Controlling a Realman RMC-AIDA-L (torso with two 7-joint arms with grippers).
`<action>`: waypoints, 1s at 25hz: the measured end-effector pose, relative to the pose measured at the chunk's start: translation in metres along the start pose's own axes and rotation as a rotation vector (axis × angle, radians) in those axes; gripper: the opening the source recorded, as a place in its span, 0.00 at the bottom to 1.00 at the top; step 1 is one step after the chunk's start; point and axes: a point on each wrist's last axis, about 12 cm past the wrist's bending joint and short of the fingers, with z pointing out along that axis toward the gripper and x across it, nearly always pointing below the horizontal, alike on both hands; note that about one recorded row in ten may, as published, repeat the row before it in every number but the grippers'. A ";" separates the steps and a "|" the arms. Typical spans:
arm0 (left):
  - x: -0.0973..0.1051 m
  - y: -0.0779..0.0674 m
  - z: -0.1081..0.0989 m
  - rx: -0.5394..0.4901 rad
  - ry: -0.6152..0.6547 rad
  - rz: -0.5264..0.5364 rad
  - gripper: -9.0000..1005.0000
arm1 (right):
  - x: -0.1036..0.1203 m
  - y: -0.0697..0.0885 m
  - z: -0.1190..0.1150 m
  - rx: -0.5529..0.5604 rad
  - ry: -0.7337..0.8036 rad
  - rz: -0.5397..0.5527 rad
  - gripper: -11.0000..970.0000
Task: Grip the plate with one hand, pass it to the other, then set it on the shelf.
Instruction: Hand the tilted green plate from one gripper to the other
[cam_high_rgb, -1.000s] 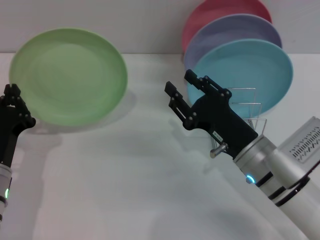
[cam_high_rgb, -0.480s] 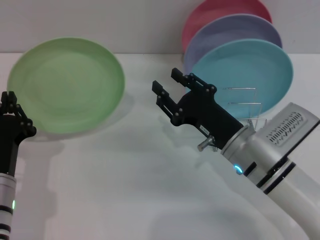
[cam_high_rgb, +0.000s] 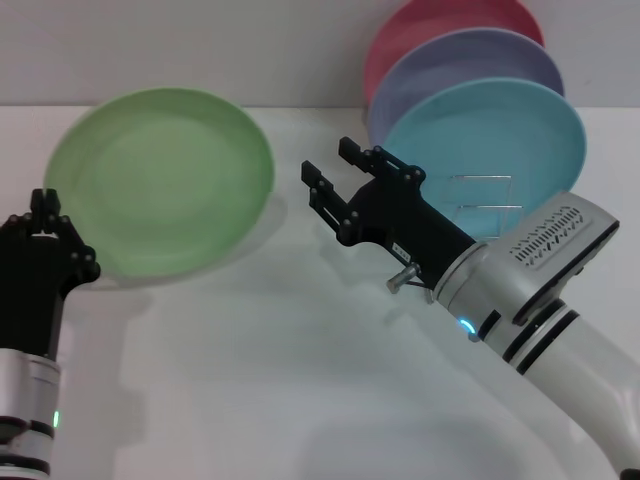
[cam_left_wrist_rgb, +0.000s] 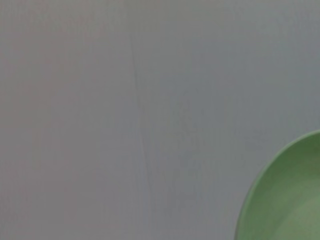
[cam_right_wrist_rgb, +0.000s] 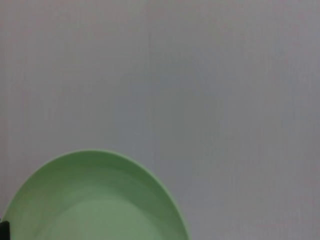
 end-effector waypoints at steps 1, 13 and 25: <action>-0.001 -0.002 0.000 0.001 0.002 0.004 0.03 | 0.000 0.000 0.001 -0.001 0.002 -0.001 0.53; -0.007 -0.015 -0.008 -0.017 0.024 0.029 0.03 | 0.001 0.001 0.008 -0.015 0.040 -0.010 0.54; -0.010 -0.023 -0.012 -0.039 0.059 0.032 0.03 | 0.002 0.001 0.014 -0.025 0.069 -0.019 0.53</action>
